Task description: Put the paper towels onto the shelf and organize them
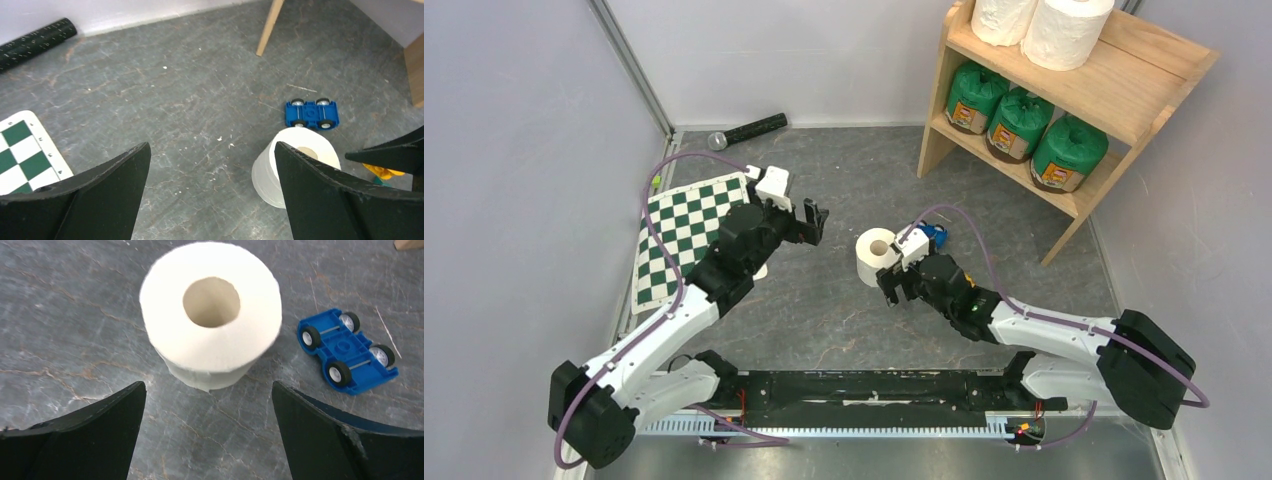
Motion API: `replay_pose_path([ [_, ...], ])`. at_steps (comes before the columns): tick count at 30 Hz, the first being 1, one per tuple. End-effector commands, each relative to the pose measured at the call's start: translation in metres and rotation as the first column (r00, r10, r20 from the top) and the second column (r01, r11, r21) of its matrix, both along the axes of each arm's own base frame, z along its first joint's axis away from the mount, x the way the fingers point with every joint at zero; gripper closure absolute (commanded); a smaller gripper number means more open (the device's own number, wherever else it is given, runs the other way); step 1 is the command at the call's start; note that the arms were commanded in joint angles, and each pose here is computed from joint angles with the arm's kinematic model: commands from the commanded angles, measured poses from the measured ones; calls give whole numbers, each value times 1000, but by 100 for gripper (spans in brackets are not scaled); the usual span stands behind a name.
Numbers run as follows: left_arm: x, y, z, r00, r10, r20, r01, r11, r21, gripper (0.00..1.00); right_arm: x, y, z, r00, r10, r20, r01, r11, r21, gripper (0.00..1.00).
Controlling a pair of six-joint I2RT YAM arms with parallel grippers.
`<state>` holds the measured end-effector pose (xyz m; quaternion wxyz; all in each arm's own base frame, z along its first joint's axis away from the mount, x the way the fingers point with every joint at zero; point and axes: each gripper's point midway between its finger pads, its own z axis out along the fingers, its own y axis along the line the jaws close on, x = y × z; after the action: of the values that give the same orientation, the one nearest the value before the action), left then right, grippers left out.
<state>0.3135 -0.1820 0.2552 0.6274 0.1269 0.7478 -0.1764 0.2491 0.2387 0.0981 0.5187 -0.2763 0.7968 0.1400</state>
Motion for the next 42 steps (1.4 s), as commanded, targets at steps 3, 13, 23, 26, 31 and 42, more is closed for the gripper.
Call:
replay_pose_path([
  [3,-1,-19,-10,997,-58,-45,57,998,-16,1,9,18,34,992,49,114,-62,992,111,2],
  [13,0,-18,-10,997,-49,-51,50,999,6,1,39,14,70,998,-61,30,60,998,15,2],
  [23,5,-7,-9,999,15,-51,-13,999,37,1,42,42,75,995,51,-89,-59,994,-89,13],
  [26,8,3,-10,996,70,-54,-67,997,50,1,41,50,70,988,82,-130,-95,991,-97,16],
  [31,11,10,-5,993,112,-38,-110,992,55,1,40,60,60,972,148,-180,-177,971,-160,26],
  [42,11,14,-3,992,124,-26,-123,991,62,1,38,71,34,931,201,-305,-281,928,-246,36],
])
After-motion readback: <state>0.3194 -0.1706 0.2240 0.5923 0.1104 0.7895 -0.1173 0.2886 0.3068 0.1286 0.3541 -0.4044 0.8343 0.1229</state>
